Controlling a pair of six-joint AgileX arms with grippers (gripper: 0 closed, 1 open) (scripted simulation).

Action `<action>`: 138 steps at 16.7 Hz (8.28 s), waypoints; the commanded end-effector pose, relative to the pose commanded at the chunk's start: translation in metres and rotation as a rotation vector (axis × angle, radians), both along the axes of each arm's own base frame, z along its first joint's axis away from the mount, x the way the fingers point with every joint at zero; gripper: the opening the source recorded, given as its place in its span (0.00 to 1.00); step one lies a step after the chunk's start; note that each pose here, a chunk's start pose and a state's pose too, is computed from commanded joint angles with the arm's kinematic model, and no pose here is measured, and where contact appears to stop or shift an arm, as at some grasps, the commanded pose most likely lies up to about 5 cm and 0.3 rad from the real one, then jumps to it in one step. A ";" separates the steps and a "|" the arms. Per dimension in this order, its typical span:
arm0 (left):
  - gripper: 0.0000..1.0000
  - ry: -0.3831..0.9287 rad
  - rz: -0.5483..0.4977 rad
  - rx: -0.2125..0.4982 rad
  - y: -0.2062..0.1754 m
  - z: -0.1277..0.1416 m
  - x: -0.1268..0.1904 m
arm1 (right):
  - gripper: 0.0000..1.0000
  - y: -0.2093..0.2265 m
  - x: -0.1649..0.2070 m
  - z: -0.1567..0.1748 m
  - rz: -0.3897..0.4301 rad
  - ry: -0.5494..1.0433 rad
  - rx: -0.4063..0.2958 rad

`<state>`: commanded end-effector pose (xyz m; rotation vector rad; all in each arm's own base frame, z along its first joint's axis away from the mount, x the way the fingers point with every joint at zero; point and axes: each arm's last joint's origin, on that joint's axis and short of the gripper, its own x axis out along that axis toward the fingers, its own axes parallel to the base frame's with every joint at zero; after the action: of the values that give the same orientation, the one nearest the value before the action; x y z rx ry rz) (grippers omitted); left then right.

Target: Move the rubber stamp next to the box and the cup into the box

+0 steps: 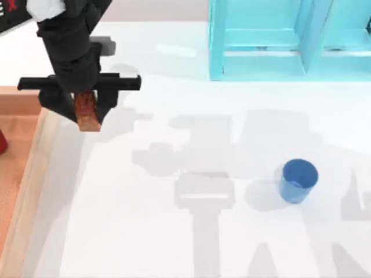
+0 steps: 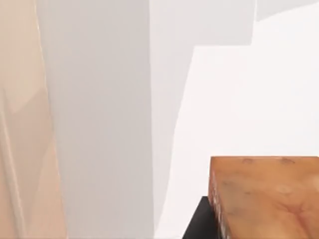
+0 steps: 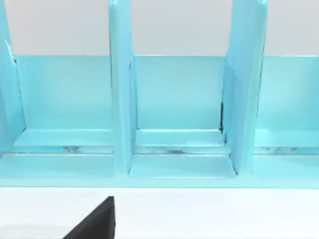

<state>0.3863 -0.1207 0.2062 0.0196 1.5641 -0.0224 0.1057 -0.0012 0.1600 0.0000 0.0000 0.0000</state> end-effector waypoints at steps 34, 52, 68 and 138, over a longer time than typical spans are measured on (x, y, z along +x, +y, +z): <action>1.00 0.012 0.005 0.002 -0.001 0.000 0.004 | 1.00 0.000 0.000 0.000 0.000 0.000 0.000; 1.00 -0.041 0.003 0.037 -0.101 0.051 -0.004 | 1.00 0.000 0.000 0.000 0.000 0.000 0.000; 1.00 -0.192 0.007 -0.001 -0.301 0.001 -0.118 | 1.00 0.000 0.000 0.000 0.000 0.000 0.000; 0.00 -0.026 -0.011 -0.026 0.225 0.028 -0.109 | 1.00 0.000 0.000 0.000 0.000 0.000 0.000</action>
<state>0.2769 0.1039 0.2339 0.0079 1.5378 -0.0514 0.1057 -0.0012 0.1600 0.0000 0.0000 0.0000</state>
